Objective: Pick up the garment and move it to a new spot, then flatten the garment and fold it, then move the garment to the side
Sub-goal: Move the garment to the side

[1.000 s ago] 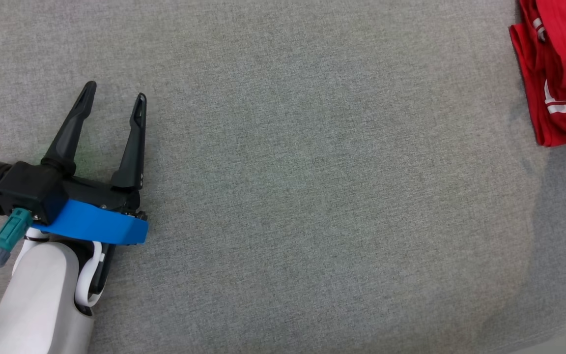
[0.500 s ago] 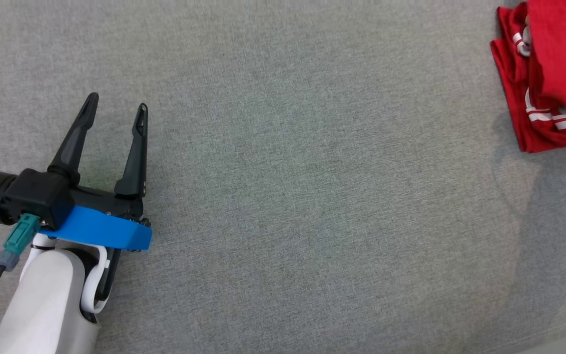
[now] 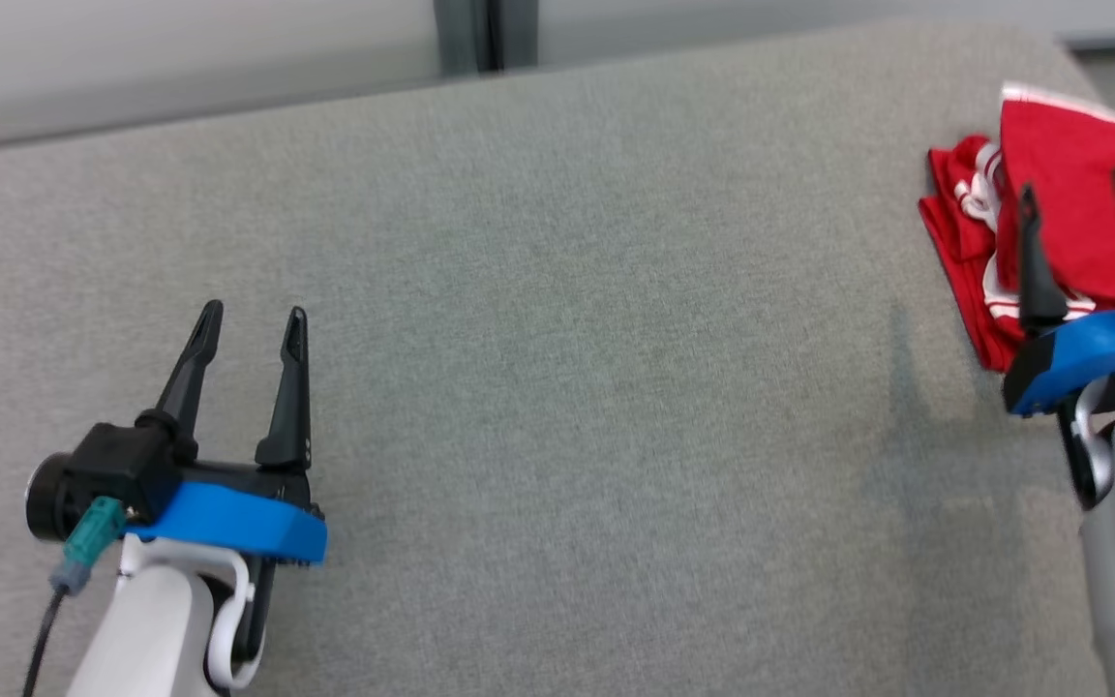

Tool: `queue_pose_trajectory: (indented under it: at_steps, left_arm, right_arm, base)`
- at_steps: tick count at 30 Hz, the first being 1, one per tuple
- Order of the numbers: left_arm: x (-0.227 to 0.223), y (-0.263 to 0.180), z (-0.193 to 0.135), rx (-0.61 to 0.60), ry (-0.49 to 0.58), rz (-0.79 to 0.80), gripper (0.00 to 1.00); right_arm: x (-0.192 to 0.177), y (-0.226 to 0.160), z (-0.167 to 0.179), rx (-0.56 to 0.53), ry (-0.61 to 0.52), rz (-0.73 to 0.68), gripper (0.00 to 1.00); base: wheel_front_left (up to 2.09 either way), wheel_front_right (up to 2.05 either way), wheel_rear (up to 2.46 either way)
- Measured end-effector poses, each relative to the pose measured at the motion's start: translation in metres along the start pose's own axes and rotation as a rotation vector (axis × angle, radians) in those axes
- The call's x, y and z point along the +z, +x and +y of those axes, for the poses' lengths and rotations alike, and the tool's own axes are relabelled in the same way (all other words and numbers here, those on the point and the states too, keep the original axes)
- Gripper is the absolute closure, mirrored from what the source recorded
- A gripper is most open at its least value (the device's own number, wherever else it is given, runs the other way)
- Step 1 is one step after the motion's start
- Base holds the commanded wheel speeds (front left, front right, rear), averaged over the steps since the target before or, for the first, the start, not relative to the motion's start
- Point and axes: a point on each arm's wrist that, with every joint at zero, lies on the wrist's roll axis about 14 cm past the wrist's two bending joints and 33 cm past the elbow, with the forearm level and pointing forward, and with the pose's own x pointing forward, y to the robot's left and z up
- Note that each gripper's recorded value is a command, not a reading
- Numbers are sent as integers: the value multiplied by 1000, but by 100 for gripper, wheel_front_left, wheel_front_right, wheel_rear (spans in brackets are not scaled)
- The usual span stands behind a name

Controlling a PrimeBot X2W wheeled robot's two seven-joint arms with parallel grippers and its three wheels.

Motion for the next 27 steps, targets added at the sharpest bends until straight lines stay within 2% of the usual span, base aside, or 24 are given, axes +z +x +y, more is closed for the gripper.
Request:
queue_pose_trajectory:
  at_steps: [8,14,20,27]
  left_arm:
    - [18,-43,7,96,-26,-35,0]
    - [25,-73,17,165,-33,-53,0]
    - [33,-100,23,220,-32,-78,0]
    - [32,-127,33,286,-40,-87,0]
  right_arm:
    - [27,-56,33,41,238,-121,0]
    - [36,-90,43,40,345,-152,0]
    - [40,-114,55,71,378,-142,0]
    - [52,-120,79,149,388,-138,0]
  base:
    - [0,0,0]
    - [0,0,0]
    - [0,0,0]
    - [0,0,0]
